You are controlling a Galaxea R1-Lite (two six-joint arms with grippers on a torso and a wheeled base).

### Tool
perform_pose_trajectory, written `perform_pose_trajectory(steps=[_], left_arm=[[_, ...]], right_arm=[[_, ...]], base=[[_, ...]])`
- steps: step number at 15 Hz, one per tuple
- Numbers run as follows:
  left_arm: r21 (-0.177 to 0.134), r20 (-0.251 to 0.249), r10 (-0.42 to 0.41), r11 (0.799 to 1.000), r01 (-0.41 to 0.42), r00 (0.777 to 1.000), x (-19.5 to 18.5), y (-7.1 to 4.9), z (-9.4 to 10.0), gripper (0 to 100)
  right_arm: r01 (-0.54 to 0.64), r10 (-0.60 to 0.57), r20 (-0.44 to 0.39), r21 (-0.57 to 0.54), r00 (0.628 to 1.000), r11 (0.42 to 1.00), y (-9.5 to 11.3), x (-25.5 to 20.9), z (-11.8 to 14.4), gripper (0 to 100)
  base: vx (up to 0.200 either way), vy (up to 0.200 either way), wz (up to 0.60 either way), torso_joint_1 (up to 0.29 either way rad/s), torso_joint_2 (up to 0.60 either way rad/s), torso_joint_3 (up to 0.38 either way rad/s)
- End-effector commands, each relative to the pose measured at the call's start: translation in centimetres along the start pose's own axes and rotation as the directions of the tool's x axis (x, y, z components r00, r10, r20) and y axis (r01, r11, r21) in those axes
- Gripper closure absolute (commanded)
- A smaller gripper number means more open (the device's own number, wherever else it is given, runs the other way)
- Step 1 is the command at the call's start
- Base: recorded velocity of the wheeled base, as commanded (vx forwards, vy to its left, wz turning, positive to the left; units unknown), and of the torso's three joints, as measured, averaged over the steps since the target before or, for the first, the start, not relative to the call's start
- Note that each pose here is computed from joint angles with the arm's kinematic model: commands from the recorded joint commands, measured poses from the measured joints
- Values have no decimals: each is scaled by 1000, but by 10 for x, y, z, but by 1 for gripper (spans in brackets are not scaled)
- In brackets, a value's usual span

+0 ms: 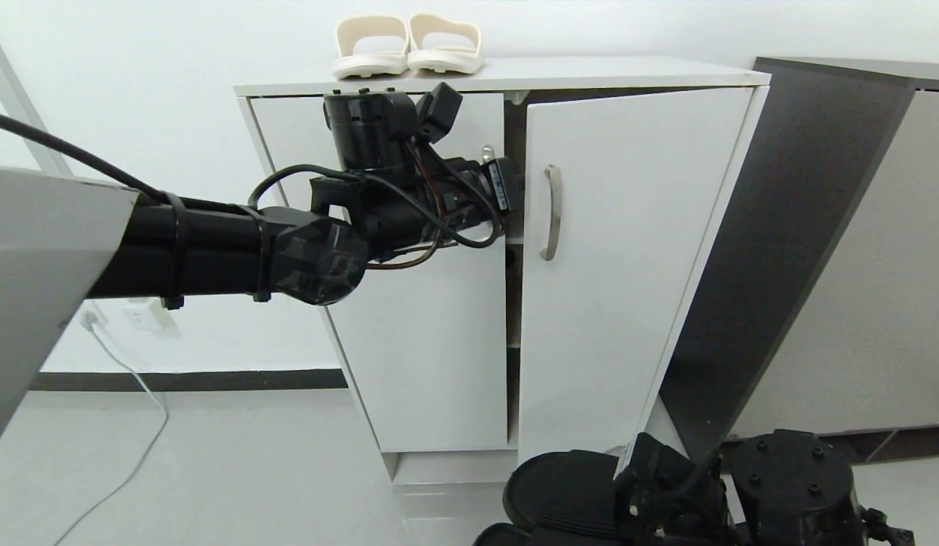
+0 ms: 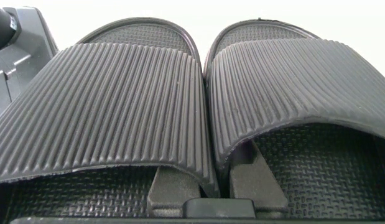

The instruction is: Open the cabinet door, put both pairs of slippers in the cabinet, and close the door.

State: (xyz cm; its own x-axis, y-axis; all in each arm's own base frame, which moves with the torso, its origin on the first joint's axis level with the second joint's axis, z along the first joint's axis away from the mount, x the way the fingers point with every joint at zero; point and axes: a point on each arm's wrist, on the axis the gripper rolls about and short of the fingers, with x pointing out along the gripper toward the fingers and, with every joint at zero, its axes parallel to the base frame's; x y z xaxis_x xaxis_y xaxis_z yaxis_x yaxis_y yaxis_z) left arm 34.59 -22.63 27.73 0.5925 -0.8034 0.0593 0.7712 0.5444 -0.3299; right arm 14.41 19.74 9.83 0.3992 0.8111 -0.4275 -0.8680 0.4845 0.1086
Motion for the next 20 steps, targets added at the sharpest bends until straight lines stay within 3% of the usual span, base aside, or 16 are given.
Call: perform_pose_trajectory(steps=[1,3,6,8,9,10,12,13,14,15,16,17,18,19,20], left_arm=[[-5,-25,-78,997,78,997,-12,-39,-3,100],[-9,-53,-151,989,150,987,-13,-71,-12,100],[-2,-36,-134,991,134,990,-16,-71,-10,100],[13,50,7,1000,-7,999,-36,-58,-1,100],[12,94,111,994,-112,989,-59,-57,7,100],[8,127,209,977,-212,970,-89,-56,12,100],[54,156,321,941,-333,934,-141,-58,15,100],[145,195,492,841,-521,849,-212,-61,14,100],[140,230,601,758,-638,765,-258,-68,10,100],[114,259,690,673,-731,676,-300,-81,1,100],[89,275,764,585,-806,584,-334,-93,-13,100],[71,279,816,509,-858,507,-361,-105,-31,100],[60,275,853,446,-893,444,-381,-115,-53,100],[51,275,872,408,-911,406,-388,-118,-64,100],[38,264,911,319,-947,317,-400,-118,-97,100]], right_arm=[[-11,11,-10,-2,1000,1000,3,1,-2,100],[-27,27,-12,-9,1000,1000,7,1,-3,100],[-18,18,7,2,1000,1000,5,3,2,100],[127,-129,57,46,990,991,-13,8,15,100],[239,-248,92,97,964,966,-24,13,25,100],[325,-343,117,148,932,934,-34,18,34,100],[410,-435,128,185,891,893,-47,25,42,100],[484,-514,123,207,849,850,-59,38,45,100],[529,-561,112,226,820,818,-66,46,44,100],[554,-592,115,248,797,794,-70,53,47,100],[576,-617,116,259,779,776,-73,57,48,100],[594,-637,119,265,762,760,-75,61,50,100],[605,-649,119,268,752,750,-76,62,51,100],[608,-652,119,269,749,747,-76,62,51,100],[614,-659,121,271,742,741,-76,62,51,100]], base=[[-200,0,0,2,2,17],[-200,0,0,0,2,5],[-200,0,0,2,1,2],[0,0,0,0,0,0],[0,0,0,0,0,0],[0,0,0,0,0,0],[0,0,0,0,0,0],[0,0,0,0,0,0],[0,0,0,0,0,0],[0,0,0,0,0,0],[0,0,0,0,0,0],[0,0,0,0,0,0],[0,0,0,0,0,0],[0,0,0,0,0,0],[0,0,0,0,0,0]])
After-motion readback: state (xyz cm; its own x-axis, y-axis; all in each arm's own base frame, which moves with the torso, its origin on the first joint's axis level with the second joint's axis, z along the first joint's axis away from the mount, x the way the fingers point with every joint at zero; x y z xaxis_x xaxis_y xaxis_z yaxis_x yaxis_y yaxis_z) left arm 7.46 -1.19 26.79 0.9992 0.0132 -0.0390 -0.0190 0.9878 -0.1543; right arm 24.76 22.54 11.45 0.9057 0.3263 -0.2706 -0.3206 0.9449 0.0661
